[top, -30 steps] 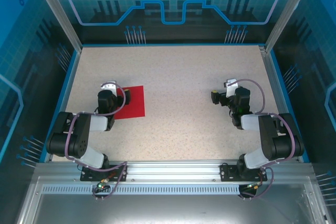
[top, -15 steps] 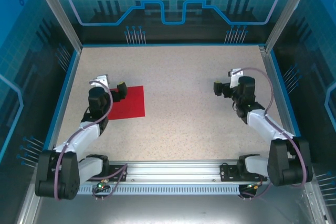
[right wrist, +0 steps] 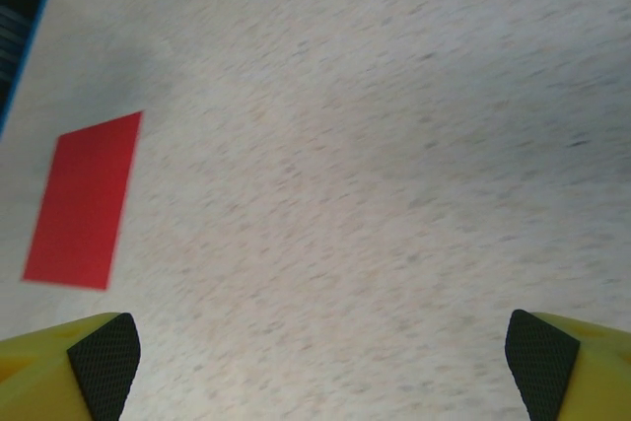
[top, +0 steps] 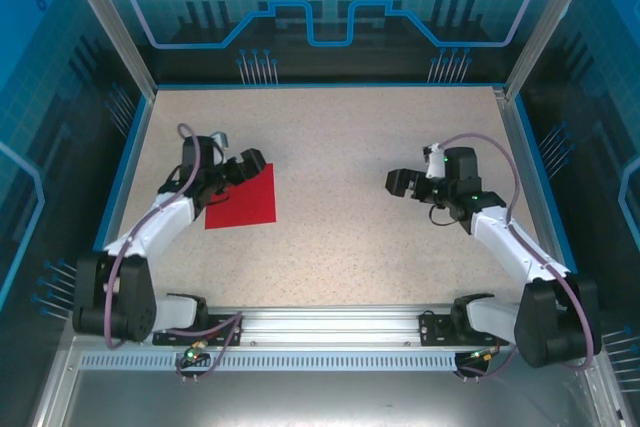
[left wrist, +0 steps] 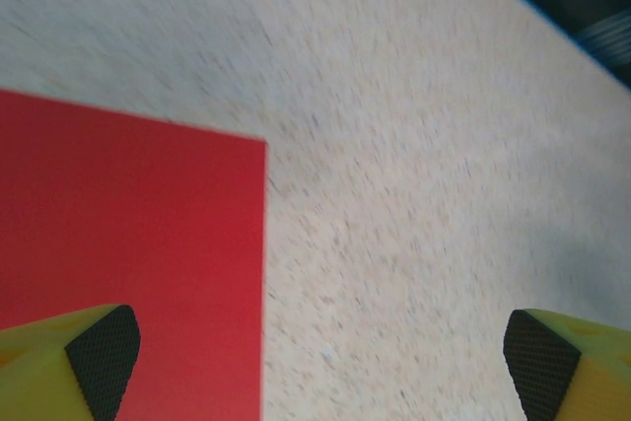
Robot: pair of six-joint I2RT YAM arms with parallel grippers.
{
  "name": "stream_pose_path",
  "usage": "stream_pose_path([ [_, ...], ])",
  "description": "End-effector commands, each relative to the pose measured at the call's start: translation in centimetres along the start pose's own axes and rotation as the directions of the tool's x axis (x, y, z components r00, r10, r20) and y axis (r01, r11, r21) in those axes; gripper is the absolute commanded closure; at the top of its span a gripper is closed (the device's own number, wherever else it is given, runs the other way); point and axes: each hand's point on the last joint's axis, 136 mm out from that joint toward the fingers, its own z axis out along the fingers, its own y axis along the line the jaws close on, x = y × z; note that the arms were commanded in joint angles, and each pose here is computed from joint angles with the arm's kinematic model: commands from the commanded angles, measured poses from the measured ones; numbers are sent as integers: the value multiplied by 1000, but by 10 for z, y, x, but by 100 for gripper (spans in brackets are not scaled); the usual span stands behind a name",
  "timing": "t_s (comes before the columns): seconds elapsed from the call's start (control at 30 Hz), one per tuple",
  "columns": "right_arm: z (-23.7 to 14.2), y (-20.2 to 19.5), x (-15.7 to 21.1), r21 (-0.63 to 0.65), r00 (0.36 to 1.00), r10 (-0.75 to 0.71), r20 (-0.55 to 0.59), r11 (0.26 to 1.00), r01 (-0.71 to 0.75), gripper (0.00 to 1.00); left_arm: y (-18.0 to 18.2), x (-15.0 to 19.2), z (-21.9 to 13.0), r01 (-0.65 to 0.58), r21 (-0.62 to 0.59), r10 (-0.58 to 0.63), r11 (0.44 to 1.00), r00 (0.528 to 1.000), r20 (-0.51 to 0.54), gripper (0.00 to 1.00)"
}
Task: Fold a paper plane with a square sheet of paper (pick it up from the middle)
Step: Move the square sheet of paper to the center of the table.
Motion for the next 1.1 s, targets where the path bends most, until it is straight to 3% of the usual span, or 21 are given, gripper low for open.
stream_pose_path([
  [0.0, -3, 28, 11, -50, 1000, 10, -26, 999, -11, 1, -7, 31, 16, 49, -5, -49, 999, 984, -172, 2],
  [0.23, 7, 50, 33, -88, 996, -41, -84, 996, 33, 1, 18, 41, 52, 47, -148, -82, 988, 968, -239, 1],
  [0.6, 28, 33, 60, -33, 989, -11, -150, 999, 6, 1, 33, 84, 72, 115, -204, -179, 972, 927, -331, 2],
  [0.9, 29, 10, 77, 51, 985, 27, -172, 999, -19, 1, 4, 144, 85, 145, -186, -210, 972, 888, -408, 2],
  [1.07, 26, -7, 88, 128, 978, 70, -194, 991, -46, 0, -39, 174, 97, 122, -109, -159, 987, 871, -465, 2],
])
